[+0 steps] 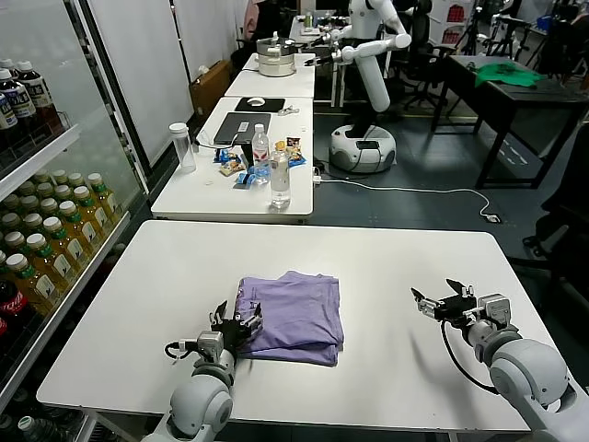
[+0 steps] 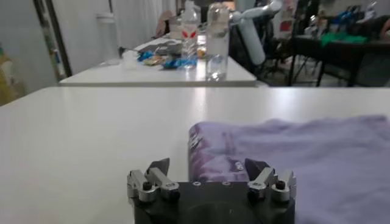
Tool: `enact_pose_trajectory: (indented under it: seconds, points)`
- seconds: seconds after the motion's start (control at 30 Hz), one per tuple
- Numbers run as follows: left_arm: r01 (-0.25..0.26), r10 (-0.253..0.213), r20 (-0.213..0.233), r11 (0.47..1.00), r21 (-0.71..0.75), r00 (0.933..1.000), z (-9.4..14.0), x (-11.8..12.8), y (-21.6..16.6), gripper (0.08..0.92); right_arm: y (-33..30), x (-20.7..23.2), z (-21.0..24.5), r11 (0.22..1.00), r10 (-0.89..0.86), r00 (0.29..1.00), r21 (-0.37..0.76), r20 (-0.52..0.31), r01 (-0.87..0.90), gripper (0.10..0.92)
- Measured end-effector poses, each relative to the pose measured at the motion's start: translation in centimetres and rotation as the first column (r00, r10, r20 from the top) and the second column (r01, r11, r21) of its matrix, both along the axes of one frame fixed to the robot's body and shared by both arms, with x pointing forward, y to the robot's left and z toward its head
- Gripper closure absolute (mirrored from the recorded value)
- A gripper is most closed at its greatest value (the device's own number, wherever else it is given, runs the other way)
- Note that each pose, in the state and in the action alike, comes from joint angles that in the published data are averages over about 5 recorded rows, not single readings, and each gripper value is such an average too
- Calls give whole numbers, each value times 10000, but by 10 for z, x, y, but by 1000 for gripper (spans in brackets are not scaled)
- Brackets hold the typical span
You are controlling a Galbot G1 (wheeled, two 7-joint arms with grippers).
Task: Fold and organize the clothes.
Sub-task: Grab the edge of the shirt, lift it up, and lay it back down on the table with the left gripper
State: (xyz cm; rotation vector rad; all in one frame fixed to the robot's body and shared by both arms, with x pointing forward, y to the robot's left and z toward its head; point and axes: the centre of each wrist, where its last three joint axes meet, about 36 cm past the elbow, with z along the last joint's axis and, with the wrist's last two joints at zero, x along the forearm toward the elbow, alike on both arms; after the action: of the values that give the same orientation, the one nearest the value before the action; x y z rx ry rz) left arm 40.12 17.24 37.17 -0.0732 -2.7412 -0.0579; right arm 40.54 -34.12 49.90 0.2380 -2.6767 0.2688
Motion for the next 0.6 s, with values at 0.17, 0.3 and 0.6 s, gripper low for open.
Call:
enact_pose_trajectory:
  seconds: [0.17, 0.3, 0.6]
  points:
    - [-202, 205, -186, 9997, 139, 9996, -6, -3, 1, 397, -2, -3, 5, 10000, -32, 9999, -7, 95, 32, 200]
    - [-308, 301, -373, 9993, -200, 9989, -6, -5, 5, 509, -3, -6, 8, 10000, -74, 9998, -6, 191, 75, 200]
    - [-559, 362, -939, 9747, -2165, 9949, 3, -2, 22, 770, -4, -13, 14, 9999, -150, 9993, 14, 348, 150, 200]
